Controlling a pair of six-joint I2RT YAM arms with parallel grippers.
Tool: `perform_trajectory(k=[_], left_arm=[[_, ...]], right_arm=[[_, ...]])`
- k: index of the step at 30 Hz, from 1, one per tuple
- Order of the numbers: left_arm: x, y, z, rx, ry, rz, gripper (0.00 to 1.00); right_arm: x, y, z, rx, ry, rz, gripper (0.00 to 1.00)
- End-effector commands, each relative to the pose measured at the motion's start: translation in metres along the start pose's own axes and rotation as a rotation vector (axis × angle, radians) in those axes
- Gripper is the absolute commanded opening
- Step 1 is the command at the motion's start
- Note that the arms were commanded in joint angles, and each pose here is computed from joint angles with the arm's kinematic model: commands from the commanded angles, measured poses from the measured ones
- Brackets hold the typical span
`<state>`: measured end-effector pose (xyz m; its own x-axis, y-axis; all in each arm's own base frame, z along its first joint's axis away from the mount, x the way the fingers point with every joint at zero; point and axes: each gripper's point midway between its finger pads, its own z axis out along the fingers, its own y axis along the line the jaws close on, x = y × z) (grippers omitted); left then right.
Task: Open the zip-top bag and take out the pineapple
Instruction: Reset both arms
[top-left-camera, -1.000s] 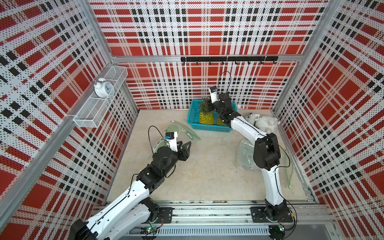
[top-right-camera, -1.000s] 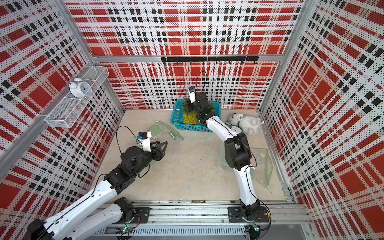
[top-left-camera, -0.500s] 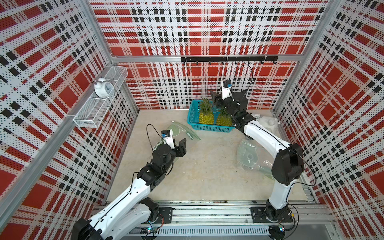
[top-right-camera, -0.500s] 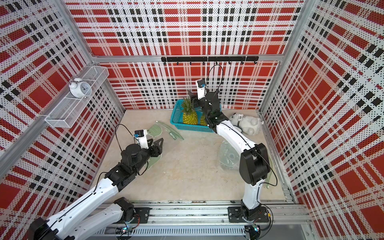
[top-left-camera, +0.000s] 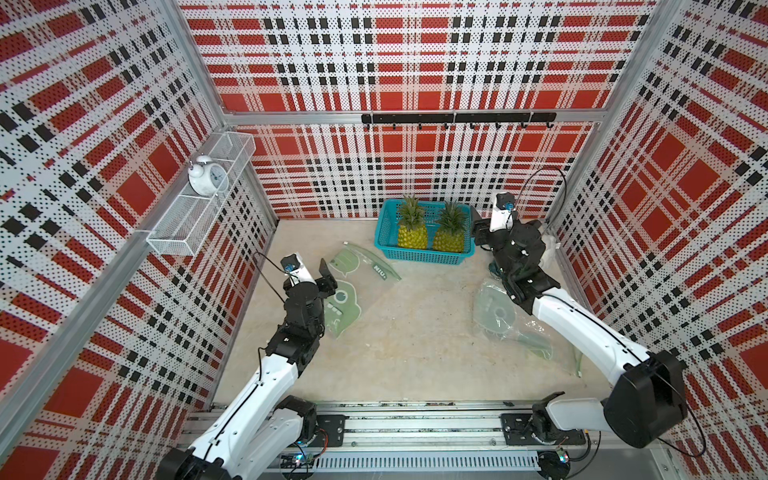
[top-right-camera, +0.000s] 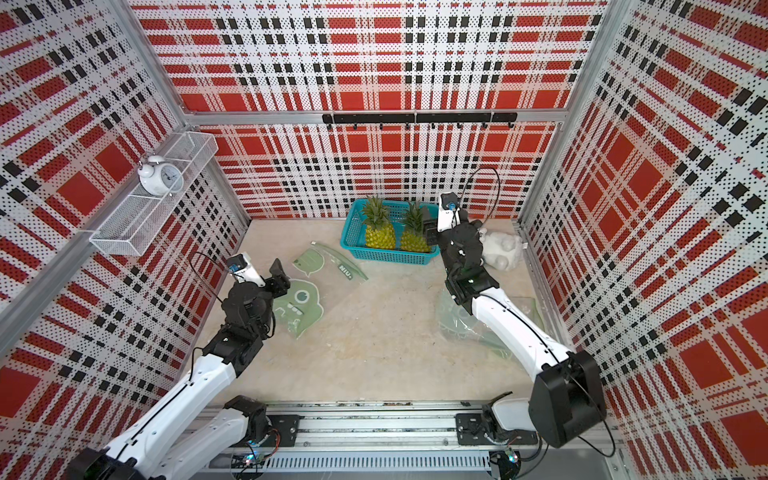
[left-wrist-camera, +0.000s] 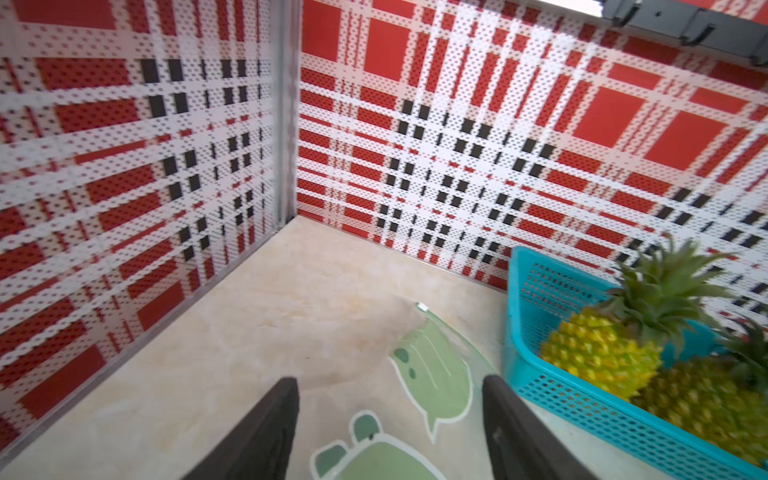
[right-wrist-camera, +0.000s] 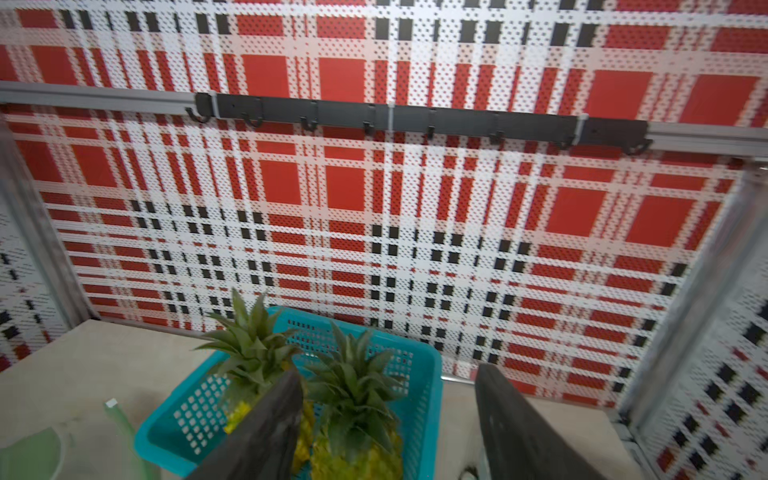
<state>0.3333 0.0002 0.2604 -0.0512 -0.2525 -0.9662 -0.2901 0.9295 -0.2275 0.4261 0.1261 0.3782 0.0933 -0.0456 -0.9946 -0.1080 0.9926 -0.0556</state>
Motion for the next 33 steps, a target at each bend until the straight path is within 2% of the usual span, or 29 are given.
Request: perform_trajectory(k=[1,11,21,28,31,33], left_arm=[[0.0,0.028,0.006,-0.096,-0.051,0.029,0.72],[0.035,0.065,0.008,-0.19,-0.049,0.079,0.72],[0.055,0.066,0.004,-0.097,-0.083,0.131,0.73],[0.07,0.054,0.012,-0.002,-0.065,0.153,0.85],[0.076,0.049,0.015,0.037,-0.066,0.154,0.97],[0.078,0.046,0.014,0.064,-0.078,0.155,0.98]], right_arm=[[0.013,-0.033,-0.018,0.113,0.02,-0.019,0.7],[0.09,-0.101,-0.071,0.273,0.152,0.003,0.72],[0.16,-0.133,-0.102,0.357,0.236,0.043,0.73],[0.192,-0.134,-0.112,0.314,0.25,0.069,0.75],[0.2,-0.133,-0.113,0.279,0.233,0.096,0.77],[0.201,-0.132,-0.114,0.256,0.202,0.102,0.77]])
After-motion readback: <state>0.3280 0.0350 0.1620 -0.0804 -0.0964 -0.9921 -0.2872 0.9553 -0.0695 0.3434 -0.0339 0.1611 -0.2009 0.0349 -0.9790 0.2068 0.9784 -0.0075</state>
